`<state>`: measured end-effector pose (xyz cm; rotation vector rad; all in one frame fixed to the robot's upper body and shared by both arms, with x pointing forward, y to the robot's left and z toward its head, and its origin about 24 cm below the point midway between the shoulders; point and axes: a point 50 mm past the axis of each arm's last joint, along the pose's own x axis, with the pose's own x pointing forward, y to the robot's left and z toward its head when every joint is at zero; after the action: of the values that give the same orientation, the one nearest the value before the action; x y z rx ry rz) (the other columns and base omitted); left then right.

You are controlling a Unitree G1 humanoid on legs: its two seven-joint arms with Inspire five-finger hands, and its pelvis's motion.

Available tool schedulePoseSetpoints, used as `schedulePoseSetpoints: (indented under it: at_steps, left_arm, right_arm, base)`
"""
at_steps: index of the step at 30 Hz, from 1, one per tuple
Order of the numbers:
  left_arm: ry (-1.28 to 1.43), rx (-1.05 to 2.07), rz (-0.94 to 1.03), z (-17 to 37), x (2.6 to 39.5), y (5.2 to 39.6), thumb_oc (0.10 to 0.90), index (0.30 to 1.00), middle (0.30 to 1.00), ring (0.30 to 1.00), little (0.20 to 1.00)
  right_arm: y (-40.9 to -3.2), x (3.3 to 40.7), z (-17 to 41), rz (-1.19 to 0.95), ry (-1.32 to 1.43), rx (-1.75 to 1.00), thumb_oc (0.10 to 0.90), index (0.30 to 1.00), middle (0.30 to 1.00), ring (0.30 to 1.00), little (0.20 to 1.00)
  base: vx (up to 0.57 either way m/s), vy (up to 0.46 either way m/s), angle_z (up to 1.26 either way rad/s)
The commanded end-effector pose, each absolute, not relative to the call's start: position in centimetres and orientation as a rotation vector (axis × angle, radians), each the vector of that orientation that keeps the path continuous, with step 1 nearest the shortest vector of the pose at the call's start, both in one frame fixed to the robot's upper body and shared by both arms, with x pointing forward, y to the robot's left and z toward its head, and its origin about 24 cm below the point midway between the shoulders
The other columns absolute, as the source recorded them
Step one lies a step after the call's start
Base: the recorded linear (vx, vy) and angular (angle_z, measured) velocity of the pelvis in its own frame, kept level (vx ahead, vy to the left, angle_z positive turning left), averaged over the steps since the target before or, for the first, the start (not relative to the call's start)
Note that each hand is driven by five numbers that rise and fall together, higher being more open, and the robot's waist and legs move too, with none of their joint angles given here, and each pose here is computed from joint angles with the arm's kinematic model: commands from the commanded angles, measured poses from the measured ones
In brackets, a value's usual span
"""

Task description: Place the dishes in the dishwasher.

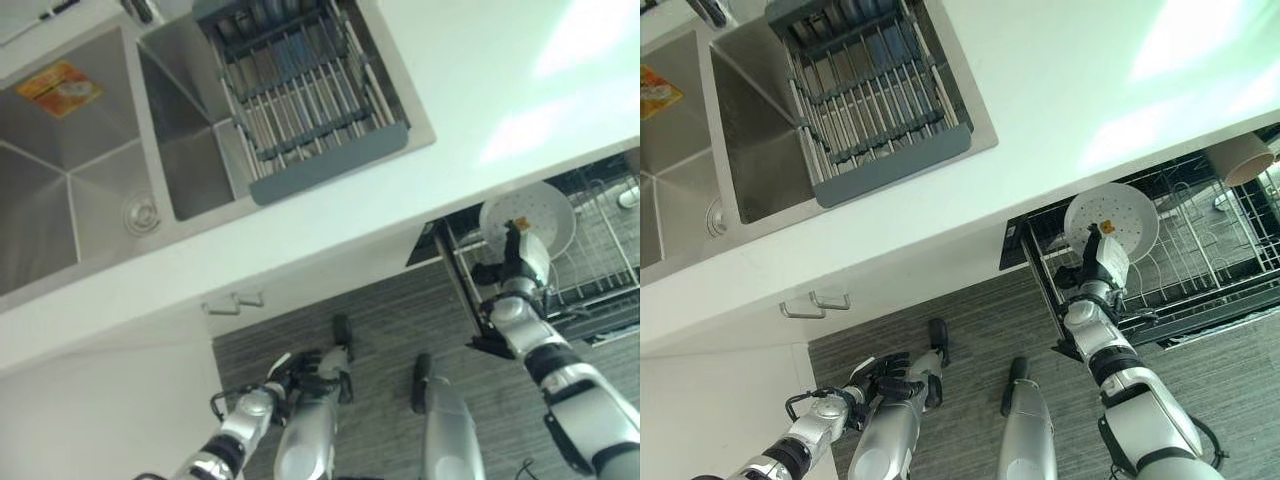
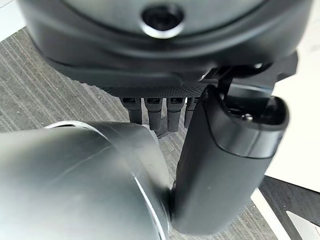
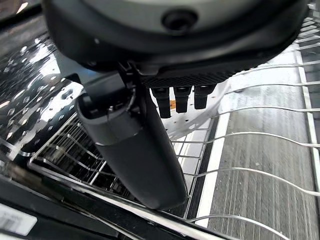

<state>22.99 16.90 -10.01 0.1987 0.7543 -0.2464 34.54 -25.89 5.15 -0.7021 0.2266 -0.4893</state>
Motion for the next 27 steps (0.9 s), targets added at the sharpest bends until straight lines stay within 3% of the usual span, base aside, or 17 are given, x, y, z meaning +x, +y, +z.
schedulePoseSetpoints:
  at_steps: [1, 10, 16, 23, 27]
  left_arm:
    - [0.955, 0.269, -0.168, -12.9, 17.9, 20.1, 0.800, 0.900, 0.900, 0.900, 0.900]
    - [1.109, 0.261, -0.073, -15.3, 11.9, 21.0, 0.800, 0.900, 0.900, 0.900, 0.900]
    - [1.173, 0.186, -0.029, -16.0, 9.2, 21.4, 0.800, 0.900, 0.900, 0.900, 0.900]
    - [1.226, 0.114, 0.025, -16.4, 7.1, 22.1, 0.800, 0.900, 0.900, 0.900, 0.900]
    - [1.251, 0.091, 0.032, -16.4, 7.0, 22.6, 0.800, 0.900, 0.900, 0.900, 0.900]
  right_arm:
    - [-24.7, 35.1, 8.5, -0.590, -0.019, -0.466, 0.800, 0.900, 0.900, 0.900, 0.900]
    - [-23.6, 27.7, 12.1, -0.685, -0.587, -0.215, 0.800, 0.900, 0.900, 0.900, 0.900]
    - [-25.9, 22.9, 15.4, -0.755, -0.865, -0.165, 0.800, 0.900, 0.900, 0.900, 0.900]
    - [-35.1, 14.9, 12.5, -1.438, -0.730, -0.304, 0.800, 0.900, 0.900, 0.900, 0.900]
    - [-38.7, 11.4, 9.7, -1.671, -0.505, -0.389, 0.800, 0.900, 0.900, 0.900, 0.900]
  base:
    - [0.10, -0.005, -0.07]
    - [0.06, -0.049, -0.15]
    - [0.05, -0.035, -0.20]
    - [0.00, -0.023, -0.19]
    - [-0.02, -0.006, -0.17]
